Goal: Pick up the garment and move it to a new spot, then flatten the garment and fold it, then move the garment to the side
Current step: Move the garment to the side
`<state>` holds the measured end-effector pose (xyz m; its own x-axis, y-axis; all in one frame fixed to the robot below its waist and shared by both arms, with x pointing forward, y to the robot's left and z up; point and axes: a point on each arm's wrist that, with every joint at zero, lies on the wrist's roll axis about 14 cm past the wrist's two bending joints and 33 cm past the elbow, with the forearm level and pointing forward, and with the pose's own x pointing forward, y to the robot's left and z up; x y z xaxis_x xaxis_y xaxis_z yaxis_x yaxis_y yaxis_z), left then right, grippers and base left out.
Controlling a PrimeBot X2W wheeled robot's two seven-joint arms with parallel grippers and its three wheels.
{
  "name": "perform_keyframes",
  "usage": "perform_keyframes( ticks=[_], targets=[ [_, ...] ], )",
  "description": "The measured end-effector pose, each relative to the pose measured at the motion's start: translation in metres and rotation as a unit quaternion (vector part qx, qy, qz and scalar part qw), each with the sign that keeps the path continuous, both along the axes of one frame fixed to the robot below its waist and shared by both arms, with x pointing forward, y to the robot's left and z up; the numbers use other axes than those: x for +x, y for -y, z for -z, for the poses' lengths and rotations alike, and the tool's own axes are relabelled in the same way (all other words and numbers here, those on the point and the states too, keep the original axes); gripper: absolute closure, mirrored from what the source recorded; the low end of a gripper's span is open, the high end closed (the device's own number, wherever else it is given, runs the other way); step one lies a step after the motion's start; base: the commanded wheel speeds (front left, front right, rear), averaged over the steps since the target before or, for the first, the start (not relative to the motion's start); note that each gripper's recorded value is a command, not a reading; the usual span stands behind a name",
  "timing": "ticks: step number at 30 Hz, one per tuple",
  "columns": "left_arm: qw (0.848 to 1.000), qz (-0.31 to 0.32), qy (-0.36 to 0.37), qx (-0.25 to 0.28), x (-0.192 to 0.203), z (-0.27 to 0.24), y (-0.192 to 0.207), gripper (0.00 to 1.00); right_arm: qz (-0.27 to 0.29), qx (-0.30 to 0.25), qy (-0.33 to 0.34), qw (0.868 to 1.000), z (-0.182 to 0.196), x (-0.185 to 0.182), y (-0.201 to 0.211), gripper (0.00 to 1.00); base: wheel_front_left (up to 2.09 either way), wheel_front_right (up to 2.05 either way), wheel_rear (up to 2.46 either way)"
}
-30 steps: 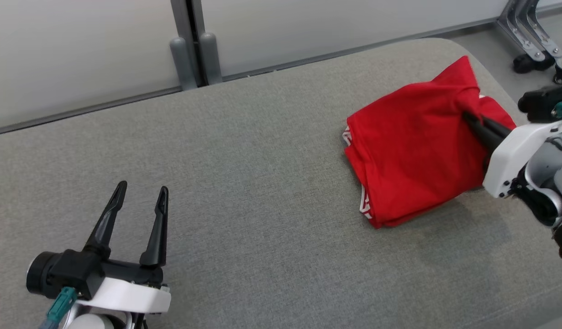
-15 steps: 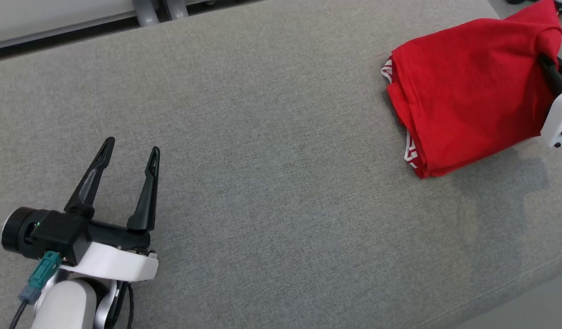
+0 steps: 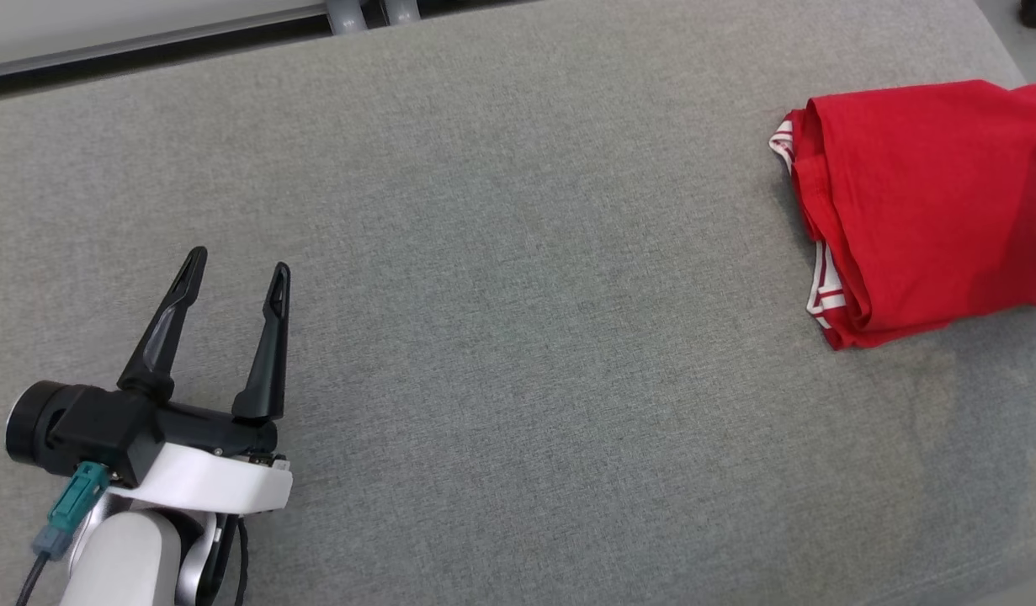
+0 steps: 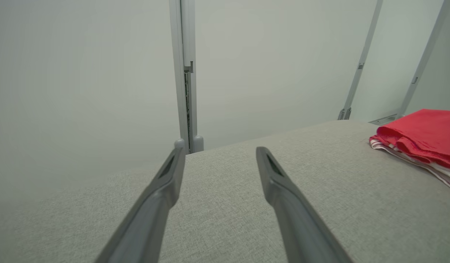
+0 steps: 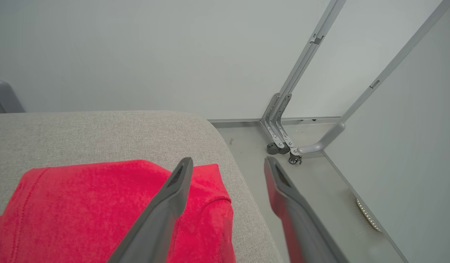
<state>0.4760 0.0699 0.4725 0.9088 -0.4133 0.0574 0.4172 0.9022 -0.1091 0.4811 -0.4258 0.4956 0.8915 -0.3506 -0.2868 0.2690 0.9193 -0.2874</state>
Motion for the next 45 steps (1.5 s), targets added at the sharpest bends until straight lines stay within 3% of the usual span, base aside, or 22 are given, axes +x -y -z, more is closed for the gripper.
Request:
perform_keyframes(
  ticks=[3, 6, 9, 18, 26, 37, 45],
  targets=[
    [1.000, -0.019, 0.007, -0.001, -0.007, -0.008, -0.011, 0.00, 0.004, 0.009, 0.030, 1.000, -0.014, -0.001, -0.002, 0.00, 0.00, 0.00, 0.00],
    [0.999, -0.043, 0.016, 0.003, -0.017, -0.018, -0.027, 0.00, -0.024, 0.036, 0.074, 0.996, -0.029, 0.009, -0.030, 0.00, 0.00, 0.00, 0.00],
    [0.997, -0.071, 0.031, 0.006, -0.026, -0.032, -0.045, 0.00, -0.063, 0.037, 0.146, 0.987, -0.069, 0.016, -0.051, 0.00, 0.00, 0.00, 0.00],
    [0.986, -0.152, 0.062, 0.002, -0.067, -0.065, -0.096, 0.00, -0.151, 0.076, 0.244, 0.955, -0.094, -0.021, -0.128, 0.00, 0.00, 0.00, 0.00],
    [0.978, -0.199, 0.066, -0.009, -0.103, -0.071, -0.123, 0.00, -0.210, 0.155, 0.272, 0.926, -0.081, -0.064, -0.200, 0.00, 0.00, 0.00, 0.00],
    [0.972, -0.231, 0.042, -0.007, -0.126, -0.053, -0.138, 0.00, -0.233, 0.212, 0.256, 0.914, -0.057, -0.094, -0.241, 0.00, 0.00, 0.00, 0.00],
    [0.972, -0.233, 0.014, -0.004, -0.129, -0.035, -0.139, 0.00, -0.240, 0.231, 0.235, 0.913, -0.039, -0.098, -0.256, 0.00, 0.00, 0.00, 0.00]
  ],
)
